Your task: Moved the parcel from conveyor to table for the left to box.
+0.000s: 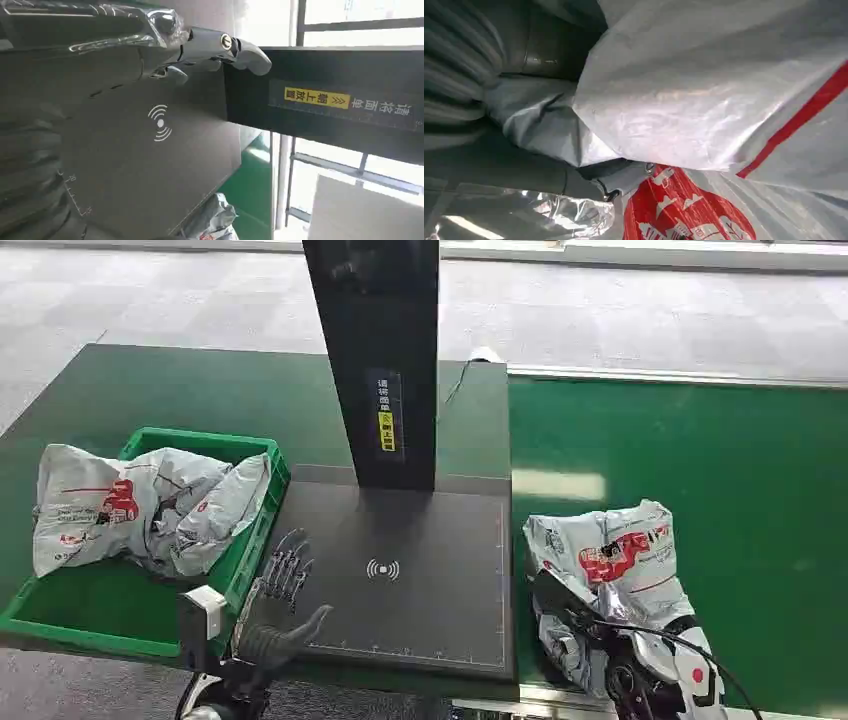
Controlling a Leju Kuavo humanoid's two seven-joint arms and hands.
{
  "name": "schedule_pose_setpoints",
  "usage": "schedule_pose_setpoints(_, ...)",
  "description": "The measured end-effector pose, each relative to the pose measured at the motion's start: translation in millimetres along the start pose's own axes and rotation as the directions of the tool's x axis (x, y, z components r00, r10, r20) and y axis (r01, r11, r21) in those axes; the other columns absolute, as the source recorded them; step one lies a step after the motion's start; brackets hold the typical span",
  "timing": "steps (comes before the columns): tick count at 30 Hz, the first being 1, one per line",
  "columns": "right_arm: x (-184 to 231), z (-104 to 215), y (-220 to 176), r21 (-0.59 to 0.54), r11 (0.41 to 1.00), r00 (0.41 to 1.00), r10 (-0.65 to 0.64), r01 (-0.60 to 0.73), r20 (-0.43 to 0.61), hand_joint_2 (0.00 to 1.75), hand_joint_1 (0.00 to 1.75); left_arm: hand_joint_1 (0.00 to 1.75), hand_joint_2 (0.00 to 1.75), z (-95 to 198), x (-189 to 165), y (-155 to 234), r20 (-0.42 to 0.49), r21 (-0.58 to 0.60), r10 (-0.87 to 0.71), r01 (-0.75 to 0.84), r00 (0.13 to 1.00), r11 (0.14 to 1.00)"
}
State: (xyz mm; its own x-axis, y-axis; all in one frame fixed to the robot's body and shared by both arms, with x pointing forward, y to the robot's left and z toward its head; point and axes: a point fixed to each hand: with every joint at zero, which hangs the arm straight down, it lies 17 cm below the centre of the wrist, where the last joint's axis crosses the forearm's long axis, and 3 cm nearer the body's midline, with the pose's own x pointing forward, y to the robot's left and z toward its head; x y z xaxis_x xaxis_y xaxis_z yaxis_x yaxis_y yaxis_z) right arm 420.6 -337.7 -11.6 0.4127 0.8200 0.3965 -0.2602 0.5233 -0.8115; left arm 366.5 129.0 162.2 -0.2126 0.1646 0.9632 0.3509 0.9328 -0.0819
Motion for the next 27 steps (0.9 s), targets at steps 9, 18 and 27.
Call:
schedule_pose_setpoints(9,91,24,-75,-0.125,0.846,0.778,-0.406,0.519,0.479,1.75,1.75,0.00,1.75,0,5,3,0.031,0.018,-0.003,0.002,1.000,1.000)
schedule_pose_setpoints(18,140,86,-162,0.016,0.531,0.321,-0.536,0.847,0.781,1.75,1.75,0.00,1.75,1,12,8,0.075,0.036,-0.001,-0.001,0.997,0.999)
schedule_pose_setpoints(27,123,126,-216,-0.006,0.256,0.123,-0.442,0.967,0.889,1.75,1.75,0.00,1.75,4,11,14,0.079,0.055,0.005,-0.009,0.997,0.998)
